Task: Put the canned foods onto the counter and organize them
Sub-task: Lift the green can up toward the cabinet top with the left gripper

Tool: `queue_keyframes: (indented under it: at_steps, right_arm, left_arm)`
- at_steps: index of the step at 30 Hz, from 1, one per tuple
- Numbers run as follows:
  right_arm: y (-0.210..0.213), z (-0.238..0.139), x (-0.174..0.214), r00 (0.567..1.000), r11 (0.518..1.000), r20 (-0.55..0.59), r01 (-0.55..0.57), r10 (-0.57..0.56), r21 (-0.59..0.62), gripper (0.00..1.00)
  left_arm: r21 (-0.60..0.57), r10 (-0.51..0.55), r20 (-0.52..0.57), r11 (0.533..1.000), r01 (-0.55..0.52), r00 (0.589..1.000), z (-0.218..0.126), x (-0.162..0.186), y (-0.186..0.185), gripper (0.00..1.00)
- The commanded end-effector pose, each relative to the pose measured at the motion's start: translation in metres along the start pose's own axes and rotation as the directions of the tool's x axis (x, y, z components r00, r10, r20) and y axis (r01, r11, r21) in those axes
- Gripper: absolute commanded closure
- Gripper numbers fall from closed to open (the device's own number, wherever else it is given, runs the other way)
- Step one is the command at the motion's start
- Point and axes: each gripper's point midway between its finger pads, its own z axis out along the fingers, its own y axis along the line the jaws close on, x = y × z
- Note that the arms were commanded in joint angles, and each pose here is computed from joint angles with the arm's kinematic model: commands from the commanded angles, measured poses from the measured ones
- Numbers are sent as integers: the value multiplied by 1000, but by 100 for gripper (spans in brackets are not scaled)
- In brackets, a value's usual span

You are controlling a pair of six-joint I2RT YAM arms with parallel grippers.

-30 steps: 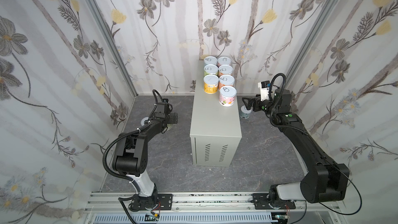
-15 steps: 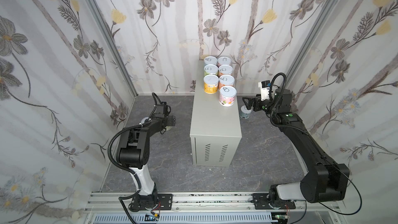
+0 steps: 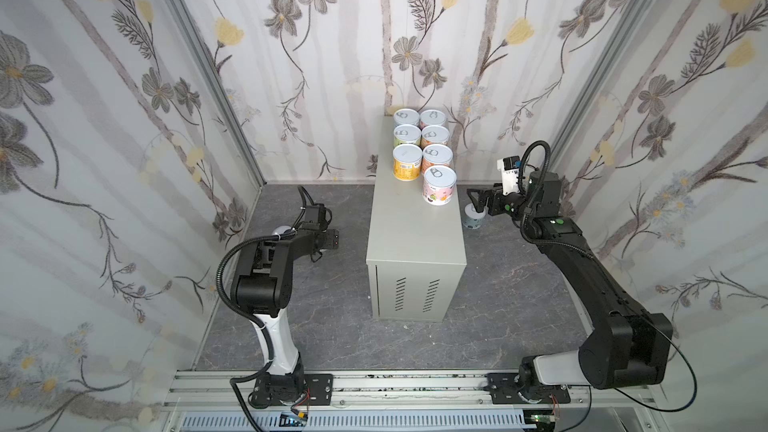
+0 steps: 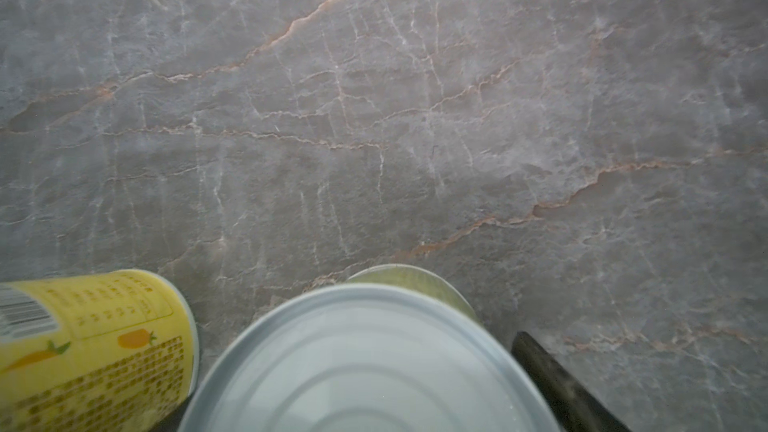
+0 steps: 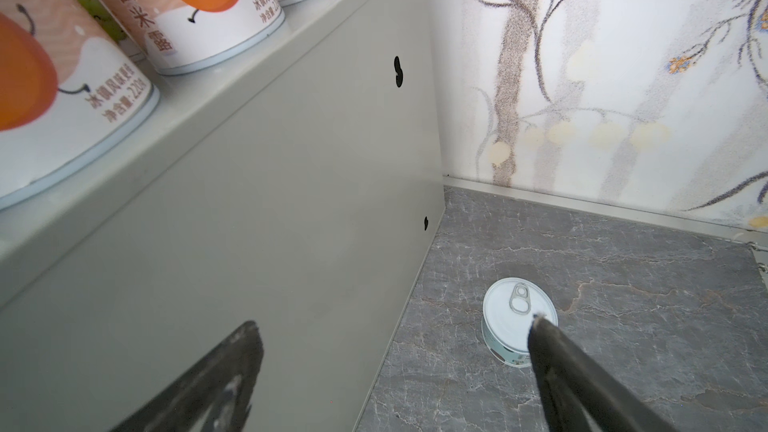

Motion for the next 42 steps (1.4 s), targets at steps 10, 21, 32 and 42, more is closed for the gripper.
queue_keyframes:
  at_steps: [10,21,32,42]
  right_arm:
    - [5,-11,-13,999,1000,42,24,-23,-4,0]
    - [21,-42,-43,991,996,97,93,-92,-7,0]
    - [54,-72,-68,976,982,146,172,-159,-79,0]
    - [125,-107,-77,945,917,206,303,-254,-258,0]
  left_arm:
    - [7,-2,10,1000,2,1000,-13,-6,1,34]
    - [116,20,146,993,-38,989,-114,-66,-7,45]
    - [287,37,285,950,-122,958,-246,-128,-29,45]
    - [474,66,454,826,-304,888,-355,-161,-70,45]
